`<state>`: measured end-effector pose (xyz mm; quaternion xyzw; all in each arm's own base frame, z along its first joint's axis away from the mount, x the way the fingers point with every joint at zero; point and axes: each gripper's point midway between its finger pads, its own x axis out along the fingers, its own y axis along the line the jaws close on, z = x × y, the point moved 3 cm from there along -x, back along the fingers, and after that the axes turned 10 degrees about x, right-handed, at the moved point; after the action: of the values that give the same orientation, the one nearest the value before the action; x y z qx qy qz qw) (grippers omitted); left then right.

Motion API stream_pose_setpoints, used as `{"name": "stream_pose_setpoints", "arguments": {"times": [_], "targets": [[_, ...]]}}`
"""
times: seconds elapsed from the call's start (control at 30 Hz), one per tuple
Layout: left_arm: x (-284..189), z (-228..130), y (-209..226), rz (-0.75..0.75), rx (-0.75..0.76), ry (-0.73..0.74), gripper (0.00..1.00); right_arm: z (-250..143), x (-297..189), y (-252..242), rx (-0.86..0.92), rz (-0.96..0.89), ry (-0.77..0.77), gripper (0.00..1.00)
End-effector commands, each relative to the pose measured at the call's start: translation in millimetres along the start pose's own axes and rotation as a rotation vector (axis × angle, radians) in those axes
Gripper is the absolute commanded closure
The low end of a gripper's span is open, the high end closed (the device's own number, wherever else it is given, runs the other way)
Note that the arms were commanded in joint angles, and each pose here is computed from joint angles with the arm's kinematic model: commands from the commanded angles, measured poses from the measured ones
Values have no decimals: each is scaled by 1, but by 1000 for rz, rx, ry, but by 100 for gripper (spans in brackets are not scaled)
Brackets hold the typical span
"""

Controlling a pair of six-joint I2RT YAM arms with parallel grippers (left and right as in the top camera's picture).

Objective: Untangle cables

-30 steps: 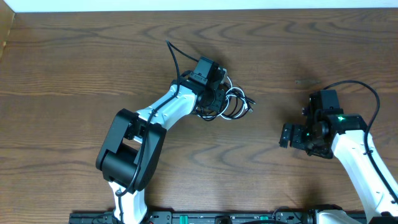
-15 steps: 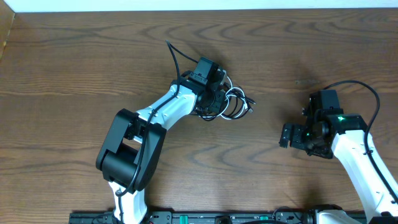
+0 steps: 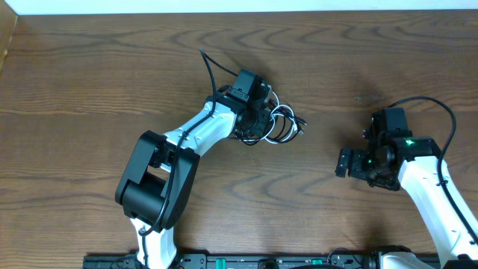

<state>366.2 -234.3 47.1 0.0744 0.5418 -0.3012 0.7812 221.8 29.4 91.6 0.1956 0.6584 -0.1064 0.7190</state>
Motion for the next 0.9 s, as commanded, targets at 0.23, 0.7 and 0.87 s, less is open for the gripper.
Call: {"name": "stream_pose_setpoints", "arguments": {"times": [0.23, 0.7, 0.87], "targets": [[-4, 15, -1, -9, 24, -72, 66, 4, -4, 1, 12, 0, -17, 1], [-8, -25, -1, -10, -26, 114, 87, 4, -4, 1, 12, -1, -16, 1], [-38, -16, 2, -1, -40, 68, 84, 4, -4, 1, 12, 0, -17, 1]]}}
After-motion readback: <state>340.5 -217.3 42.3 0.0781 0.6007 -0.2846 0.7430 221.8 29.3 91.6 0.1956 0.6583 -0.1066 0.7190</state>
